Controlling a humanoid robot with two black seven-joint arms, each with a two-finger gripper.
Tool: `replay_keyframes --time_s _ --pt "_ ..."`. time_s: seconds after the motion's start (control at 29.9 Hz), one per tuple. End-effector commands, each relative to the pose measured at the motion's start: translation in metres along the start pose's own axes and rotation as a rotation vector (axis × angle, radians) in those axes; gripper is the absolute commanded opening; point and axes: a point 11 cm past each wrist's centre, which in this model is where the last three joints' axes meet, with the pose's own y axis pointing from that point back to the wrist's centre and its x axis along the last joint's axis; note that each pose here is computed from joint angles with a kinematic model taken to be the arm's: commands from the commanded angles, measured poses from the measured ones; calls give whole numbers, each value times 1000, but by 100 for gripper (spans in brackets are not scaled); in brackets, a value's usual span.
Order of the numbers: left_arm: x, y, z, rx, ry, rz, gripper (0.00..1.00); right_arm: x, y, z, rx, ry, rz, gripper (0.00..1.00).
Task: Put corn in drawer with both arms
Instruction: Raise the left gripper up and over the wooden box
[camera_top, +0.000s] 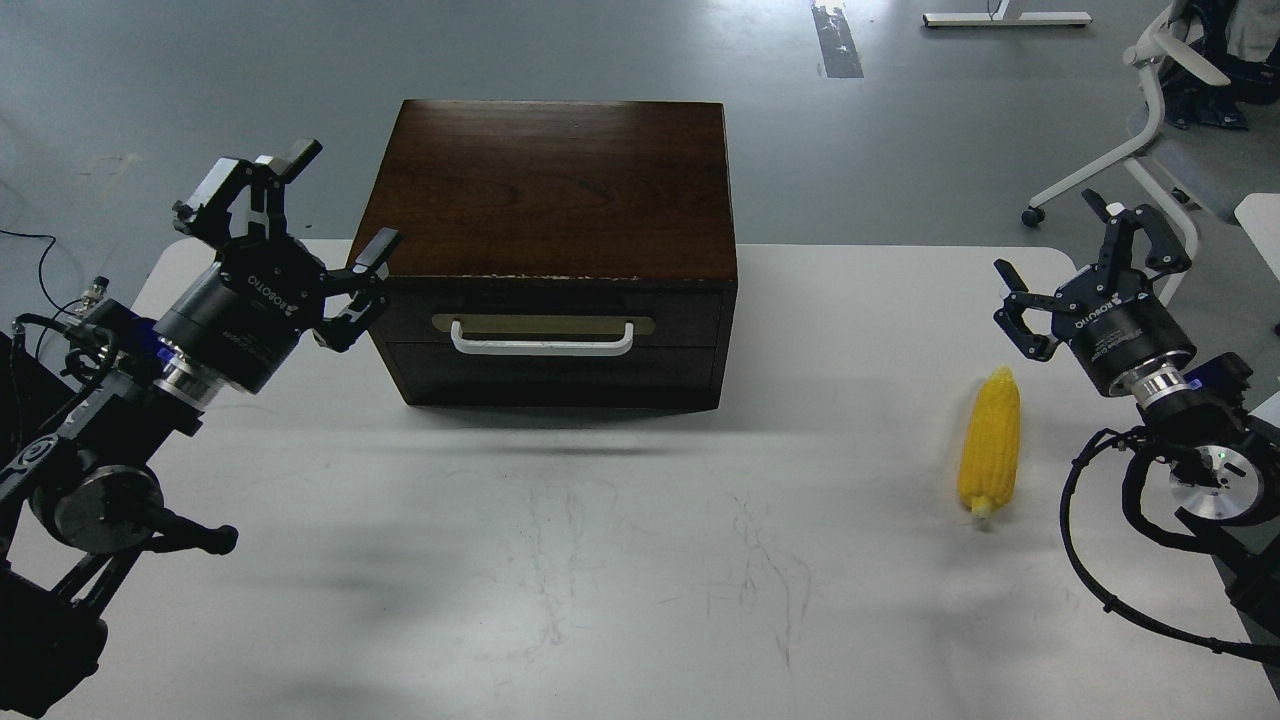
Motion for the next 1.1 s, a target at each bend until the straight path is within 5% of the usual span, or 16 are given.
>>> replay_keyframes --time_s 0.0,0.64,1.07 --pt "-1 0 2 -7 1 -4 99 0 0 -1 3 0 -1 100" --pt "-11 -2 3 30 -56 -110 99 2 0 -4 7 9 2 100" --pt "-37 -64 97 -194 -483 -205 99 0 -3 -12 19 21 -3 100"
